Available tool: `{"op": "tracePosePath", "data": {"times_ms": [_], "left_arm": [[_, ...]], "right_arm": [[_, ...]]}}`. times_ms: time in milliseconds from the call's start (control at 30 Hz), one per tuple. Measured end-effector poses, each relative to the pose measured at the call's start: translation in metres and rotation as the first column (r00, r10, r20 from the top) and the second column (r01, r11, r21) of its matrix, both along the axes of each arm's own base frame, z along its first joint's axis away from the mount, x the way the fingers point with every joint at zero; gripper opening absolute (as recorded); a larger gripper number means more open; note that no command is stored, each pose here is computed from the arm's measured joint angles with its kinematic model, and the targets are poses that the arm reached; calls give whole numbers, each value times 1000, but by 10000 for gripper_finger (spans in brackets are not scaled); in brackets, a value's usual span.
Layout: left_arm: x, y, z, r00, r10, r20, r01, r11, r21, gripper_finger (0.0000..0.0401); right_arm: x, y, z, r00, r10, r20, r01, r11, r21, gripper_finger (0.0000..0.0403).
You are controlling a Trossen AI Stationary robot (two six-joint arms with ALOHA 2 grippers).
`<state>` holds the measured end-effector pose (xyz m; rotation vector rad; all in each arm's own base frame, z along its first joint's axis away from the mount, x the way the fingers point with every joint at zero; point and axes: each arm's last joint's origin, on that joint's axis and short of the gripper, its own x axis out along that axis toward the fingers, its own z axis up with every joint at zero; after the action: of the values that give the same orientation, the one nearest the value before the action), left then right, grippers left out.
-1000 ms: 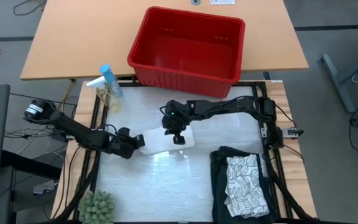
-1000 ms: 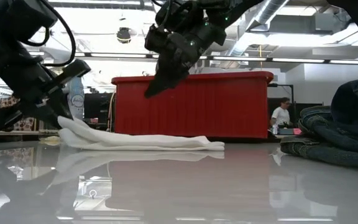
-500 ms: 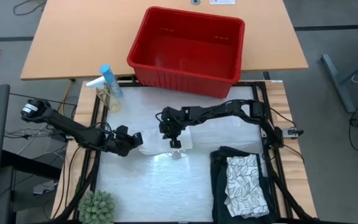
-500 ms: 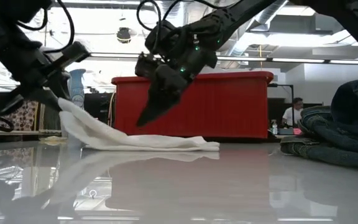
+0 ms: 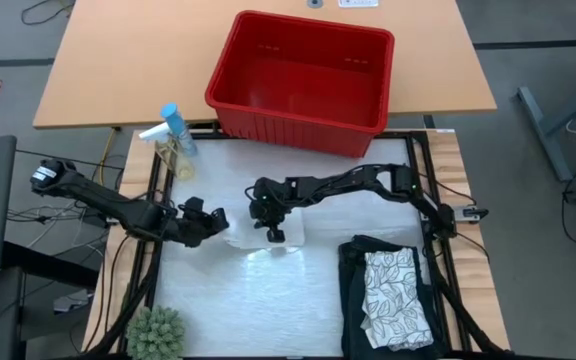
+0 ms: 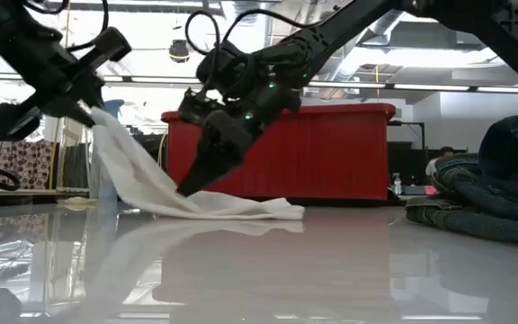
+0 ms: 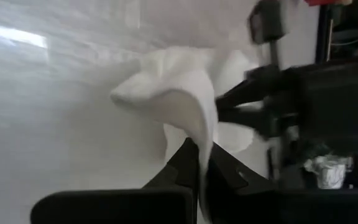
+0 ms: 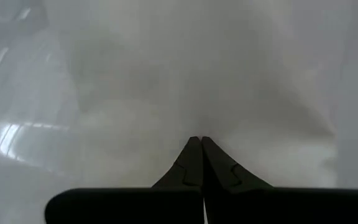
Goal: Fold Laundry from Bin
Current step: Fold the white boxer from the red laundry bin
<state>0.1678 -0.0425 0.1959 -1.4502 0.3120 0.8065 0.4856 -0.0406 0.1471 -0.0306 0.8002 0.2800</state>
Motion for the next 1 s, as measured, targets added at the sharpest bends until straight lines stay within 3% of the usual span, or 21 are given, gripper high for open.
{"op": "tracePosePath", "data": {"times_ms": [167,433,700,1000], "left_arm": [[-1,1,9,1000,12,18,-12,1000,6,0],[1,2,15,1000,-7,19,7,1000,6,0],[0,2,14,1000,-15,12,15,1000,0,0],[1,6,14,1000,-11,7,11,1000,18,0]], "right_arm": [[16,13,-9,999,48,-26,-48,999,-1,15],[46,26,0,991,132,10,-131,990,-52,15],[64,17,-2,989,148,16,-147,986,-80,15],[64,-8,0,991,127,35,-123,986,-109,15]]}}
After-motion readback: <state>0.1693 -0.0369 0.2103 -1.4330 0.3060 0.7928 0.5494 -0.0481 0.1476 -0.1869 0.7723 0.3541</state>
